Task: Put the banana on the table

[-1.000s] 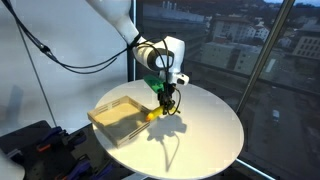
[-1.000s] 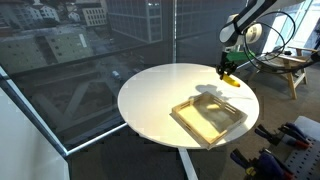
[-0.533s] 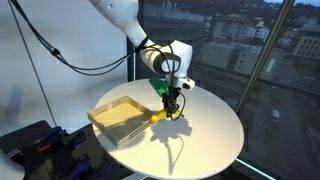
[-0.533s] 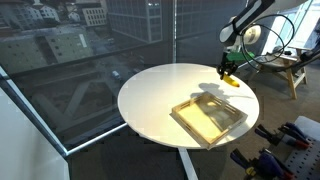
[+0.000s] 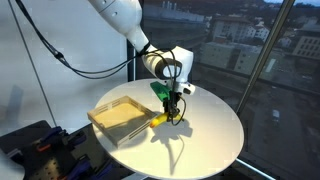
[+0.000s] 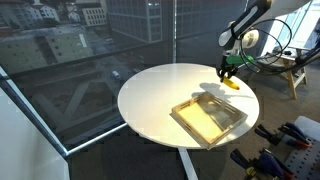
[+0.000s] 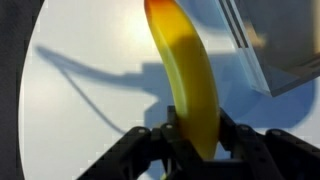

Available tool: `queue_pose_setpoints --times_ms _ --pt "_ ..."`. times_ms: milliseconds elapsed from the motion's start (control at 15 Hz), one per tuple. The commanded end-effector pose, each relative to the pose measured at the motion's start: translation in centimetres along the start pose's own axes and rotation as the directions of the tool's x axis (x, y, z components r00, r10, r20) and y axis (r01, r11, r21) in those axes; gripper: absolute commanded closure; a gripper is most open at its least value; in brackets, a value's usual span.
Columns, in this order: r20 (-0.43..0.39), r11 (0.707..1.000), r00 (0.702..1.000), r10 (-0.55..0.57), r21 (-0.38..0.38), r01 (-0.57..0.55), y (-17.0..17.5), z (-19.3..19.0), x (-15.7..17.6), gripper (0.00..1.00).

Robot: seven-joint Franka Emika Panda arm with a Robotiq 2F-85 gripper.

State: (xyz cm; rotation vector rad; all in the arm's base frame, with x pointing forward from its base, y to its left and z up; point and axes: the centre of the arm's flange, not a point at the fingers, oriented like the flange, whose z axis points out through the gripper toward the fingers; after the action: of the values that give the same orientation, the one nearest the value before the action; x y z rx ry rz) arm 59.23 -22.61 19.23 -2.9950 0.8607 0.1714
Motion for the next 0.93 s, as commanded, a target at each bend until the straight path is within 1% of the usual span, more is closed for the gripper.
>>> queue_pose_setpoints --times_ms 0,400,867 --pt "-0.013 1.0 1.0 -0.007 0.007 0.007 0.3 0.9 1.0 0.84" --pt "-0.048 1.0 0.999 0.005 -0.009 -0.006 0.6 3.3 1.3 0.84" --pt "-0.03 0.999 0.999 0.025 -0.025 -0.026 2.0 5.9 1.8 0.84"
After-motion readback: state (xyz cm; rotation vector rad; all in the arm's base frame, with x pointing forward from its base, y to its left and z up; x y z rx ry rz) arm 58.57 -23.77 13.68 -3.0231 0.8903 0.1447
